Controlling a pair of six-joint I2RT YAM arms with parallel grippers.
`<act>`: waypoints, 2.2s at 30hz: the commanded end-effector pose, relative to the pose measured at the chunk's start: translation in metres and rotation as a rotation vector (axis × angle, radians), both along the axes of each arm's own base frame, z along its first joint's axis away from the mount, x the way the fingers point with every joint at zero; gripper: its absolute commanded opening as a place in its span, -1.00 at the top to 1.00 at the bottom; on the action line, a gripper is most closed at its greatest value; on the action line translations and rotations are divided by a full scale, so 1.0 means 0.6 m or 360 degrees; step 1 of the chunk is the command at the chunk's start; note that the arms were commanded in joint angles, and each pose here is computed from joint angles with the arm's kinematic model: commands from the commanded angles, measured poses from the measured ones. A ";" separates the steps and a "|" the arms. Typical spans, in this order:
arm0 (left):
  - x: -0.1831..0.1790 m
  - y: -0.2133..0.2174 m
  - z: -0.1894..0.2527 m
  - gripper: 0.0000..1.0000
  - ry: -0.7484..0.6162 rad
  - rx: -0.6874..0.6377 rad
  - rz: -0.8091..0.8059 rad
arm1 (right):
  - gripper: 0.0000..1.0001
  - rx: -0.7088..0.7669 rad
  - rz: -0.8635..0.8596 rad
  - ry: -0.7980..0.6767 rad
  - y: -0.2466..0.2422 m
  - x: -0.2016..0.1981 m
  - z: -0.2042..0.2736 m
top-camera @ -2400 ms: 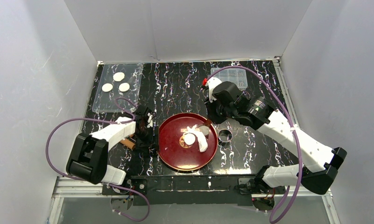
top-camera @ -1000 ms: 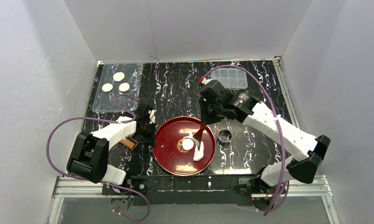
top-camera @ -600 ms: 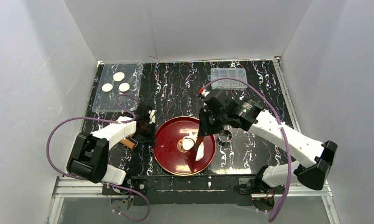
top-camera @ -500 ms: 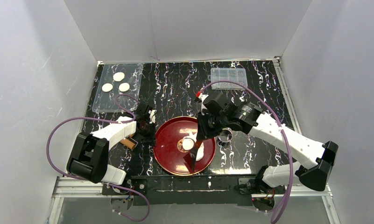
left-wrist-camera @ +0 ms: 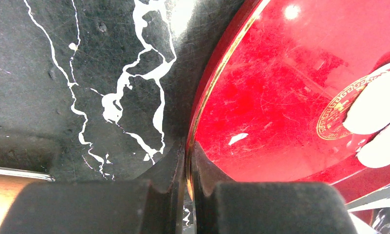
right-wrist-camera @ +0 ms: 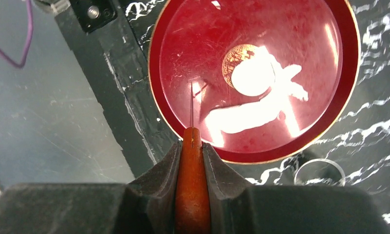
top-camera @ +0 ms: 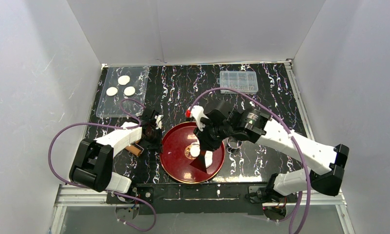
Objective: Roll out the dumpling wrappers from the dough
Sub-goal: Remove the dumpling wrapper from the work surface.
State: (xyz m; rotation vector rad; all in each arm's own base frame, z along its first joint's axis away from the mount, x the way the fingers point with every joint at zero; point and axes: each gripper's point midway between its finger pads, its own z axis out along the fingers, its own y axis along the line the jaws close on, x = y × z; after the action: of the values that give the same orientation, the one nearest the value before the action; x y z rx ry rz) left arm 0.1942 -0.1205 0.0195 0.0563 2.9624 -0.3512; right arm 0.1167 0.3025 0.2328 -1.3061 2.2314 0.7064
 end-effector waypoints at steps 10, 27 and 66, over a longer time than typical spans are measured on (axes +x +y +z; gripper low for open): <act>0.007 0.014 0.002 1.00 -0.0063 0.0068 -0.0028 | 0.97 0.0100 0.0676 -0.0337 0.049 -0.023 0.010; 0.008 0.015 0.002 1.00 -0.0077 0.0069 -0.0020 | 0.97 -0.0271 0.0682 -0.0420 0.005 -0.001 -0.106; 0.004 0.009 0.003 1.00 -0.0072 0.0033 -0.0071 | 0.97 -0.0584 0.0431 -0.0606 -0.090 0.085 -0.093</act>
State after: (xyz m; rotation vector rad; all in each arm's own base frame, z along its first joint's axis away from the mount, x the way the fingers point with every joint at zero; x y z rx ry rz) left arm 0.2034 -0.1237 0.0197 0.0541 2.9217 -0.3656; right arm 0.1311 0.2803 0.1884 -1.7826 1.8738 0.4080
